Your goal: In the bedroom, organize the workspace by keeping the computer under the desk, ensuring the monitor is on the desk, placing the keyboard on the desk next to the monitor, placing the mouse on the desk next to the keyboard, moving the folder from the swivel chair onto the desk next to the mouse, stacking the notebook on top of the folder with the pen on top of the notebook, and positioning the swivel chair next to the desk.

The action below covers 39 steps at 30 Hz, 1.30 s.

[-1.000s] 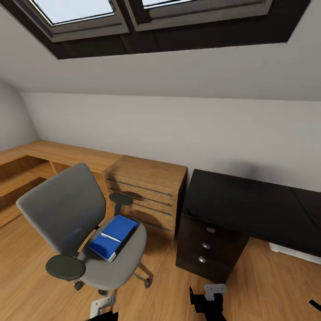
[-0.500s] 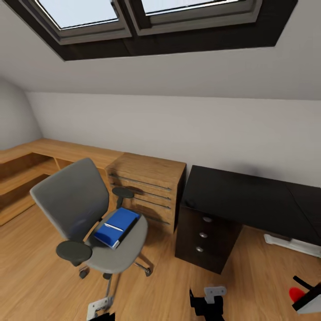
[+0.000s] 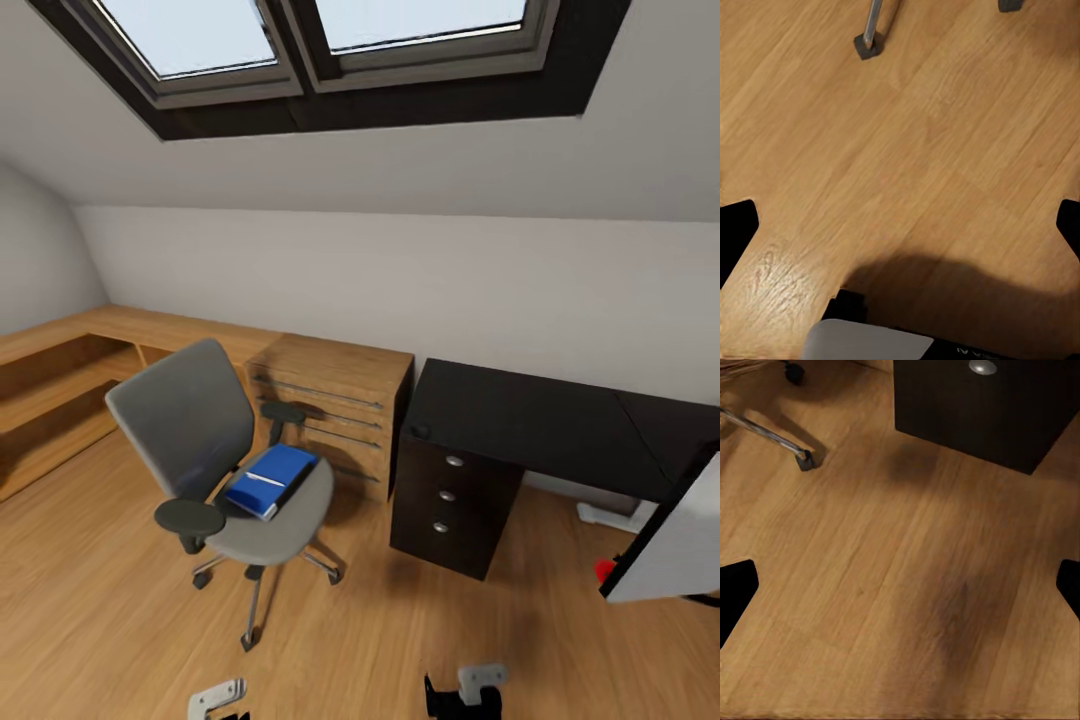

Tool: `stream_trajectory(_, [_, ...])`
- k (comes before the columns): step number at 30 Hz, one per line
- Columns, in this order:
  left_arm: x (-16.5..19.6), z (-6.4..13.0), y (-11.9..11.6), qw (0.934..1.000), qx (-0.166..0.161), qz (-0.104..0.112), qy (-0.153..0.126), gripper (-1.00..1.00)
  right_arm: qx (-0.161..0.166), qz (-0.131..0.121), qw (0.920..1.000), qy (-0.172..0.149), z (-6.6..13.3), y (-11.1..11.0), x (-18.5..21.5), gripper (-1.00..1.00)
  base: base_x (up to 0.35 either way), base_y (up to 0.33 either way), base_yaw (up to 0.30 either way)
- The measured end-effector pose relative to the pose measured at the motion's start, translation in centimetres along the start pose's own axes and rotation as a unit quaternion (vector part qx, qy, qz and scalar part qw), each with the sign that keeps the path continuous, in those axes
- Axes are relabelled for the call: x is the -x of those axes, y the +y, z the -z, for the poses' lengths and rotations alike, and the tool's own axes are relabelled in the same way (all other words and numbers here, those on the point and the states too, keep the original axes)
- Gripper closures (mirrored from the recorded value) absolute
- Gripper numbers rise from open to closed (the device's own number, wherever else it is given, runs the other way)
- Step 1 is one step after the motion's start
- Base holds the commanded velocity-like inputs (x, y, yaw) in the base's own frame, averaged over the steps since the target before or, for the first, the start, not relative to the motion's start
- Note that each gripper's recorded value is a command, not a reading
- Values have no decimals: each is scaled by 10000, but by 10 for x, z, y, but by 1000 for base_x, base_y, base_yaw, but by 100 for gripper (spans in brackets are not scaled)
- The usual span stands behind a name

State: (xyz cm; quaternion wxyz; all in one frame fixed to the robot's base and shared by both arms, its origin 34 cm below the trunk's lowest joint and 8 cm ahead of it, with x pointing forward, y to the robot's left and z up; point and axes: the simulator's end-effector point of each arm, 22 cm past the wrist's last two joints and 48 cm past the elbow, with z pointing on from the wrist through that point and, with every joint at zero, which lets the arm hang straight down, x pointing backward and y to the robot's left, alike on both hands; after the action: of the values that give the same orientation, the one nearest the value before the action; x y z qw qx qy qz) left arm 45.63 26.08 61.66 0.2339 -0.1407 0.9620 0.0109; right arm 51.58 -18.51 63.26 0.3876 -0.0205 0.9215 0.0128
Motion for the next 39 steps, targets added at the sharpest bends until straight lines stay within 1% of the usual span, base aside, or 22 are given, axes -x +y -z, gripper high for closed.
stream_trajectory(5, [-1, 0, 1, 10000, 16, 7, 3, -100, 13, -10, 10000, 57, 1, 2, -5, -100, -301, 0, 0])
stream_trajectory(8, [-1, 0, 2, 10000, 18, 7, 1, -100, 15, -7, 10000, 63, 1, 2, -6, -100, -145, 0, 0])
stream_trajectory(19, [-3, 0, 1, 10000, -3, -7, 17, -100, 58, 15, 10000, 33, 1, 6, -4, -100, -17, 0, 0])
stream_trajectory(24, [-4, 0, 2, 10000, 12, -5, 32, -100, 64, 8, 9999, -97, 2, 6, 1, -100, -40, 0, 0])
stream_trajectory(25, [-4, -1, 3, 10000, 18, -4, 37, -100, 66, 4, 9999, -160, 2, 6, 3, -100, -302, 0, 0])
stream_trajectory(26, [-5, -1, 3, 10000, 32, -1, 43, -100, 74, -10, 9996, -289, 2, 7, 7, -100, -309, 0, 0])
stream_trajectory(32, [-9, -1, 5, 9999, 52, -5, 92, -100, 72, -9, 9995, -314, 3, 7, 7, -100, -324, 0, -52])
stream_trajectory(39, [-21, -3, 8, 9997, 86, -25, 212, -100, 75, -12, 9995, -322, 3, 7, 8, -100, -319, 0, -199])
